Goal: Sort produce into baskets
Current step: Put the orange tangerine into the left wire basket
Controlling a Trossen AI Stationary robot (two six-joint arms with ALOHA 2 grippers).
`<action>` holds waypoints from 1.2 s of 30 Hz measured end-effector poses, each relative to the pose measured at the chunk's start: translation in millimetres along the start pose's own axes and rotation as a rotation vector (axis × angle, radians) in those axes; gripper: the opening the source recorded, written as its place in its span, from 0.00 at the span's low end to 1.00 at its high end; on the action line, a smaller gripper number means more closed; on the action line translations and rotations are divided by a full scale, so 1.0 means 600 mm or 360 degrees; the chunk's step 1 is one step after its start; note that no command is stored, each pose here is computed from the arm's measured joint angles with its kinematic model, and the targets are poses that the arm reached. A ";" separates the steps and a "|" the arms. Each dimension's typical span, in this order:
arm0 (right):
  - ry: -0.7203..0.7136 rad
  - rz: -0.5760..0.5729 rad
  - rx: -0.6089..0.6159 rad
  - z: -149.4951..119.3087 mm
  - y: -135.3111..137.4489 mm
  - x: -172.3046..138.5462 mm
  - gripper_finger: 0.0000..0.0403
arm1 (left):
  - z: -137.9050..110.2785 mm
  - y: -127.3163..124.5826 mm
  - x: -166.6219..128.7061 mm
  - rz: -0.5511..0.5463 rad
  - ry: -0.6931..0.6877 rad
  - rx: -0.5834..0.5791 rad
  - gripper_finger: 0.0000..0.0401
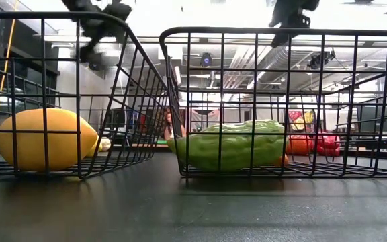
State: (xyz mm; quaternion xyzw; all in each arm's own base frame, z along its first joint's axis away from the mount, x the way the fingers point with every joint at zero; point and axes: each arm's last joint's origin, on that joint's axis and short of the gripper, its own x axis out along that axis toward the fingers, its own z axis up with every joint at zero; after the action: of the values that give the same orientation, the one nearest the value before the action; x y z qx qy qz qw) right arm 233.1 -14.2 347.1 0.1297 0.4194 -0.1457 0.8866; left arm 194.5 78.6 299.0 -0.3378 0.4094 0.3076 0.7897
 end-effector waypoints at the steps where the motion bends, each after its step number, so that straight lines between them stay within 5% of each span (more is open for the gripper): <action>1: -0.0002 -0.0016 0.0002 0.002 -0.006 0.001 0.86 | -0.012 0.010 0.002 0.0189 0.0091 0.0010 0.86; 5: -0.0039 -0.0068 0.0035 0.015 -0.028 0.010 0.86 | -0.034 0.048 0.012 0.0653 0.0346 -0.0082 0.86; 12: -0.0076 -0.0034 0.0054 0.037 -0.052 0.038 0.86 | 0.001 0.109 0.069 0.0830 0.0707 -0.0140 0.86; 20: 0.0036 -0.0030 -0.0014 0.041 -0.050 0.077 0.86 | 0.067 0.166 0.145 0.0836 0.0924 -0.0135 0.86; 36: 0.0068 0.0011 -0.0011 0.038 -0.040 0.083 0.86 | 0.064 0.213 0.255 0.0908 0.1254 -0.0095 0.85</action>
State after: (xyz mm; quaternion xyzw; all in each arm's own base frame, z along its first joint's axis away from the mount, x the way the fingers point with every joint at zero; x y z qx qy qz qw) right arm 270.7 -52.0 319.6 0.1310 0.4382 -0.1384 0.8784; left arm 186.6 215.3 148.7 -0.3254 0.7444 0.3723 0.4489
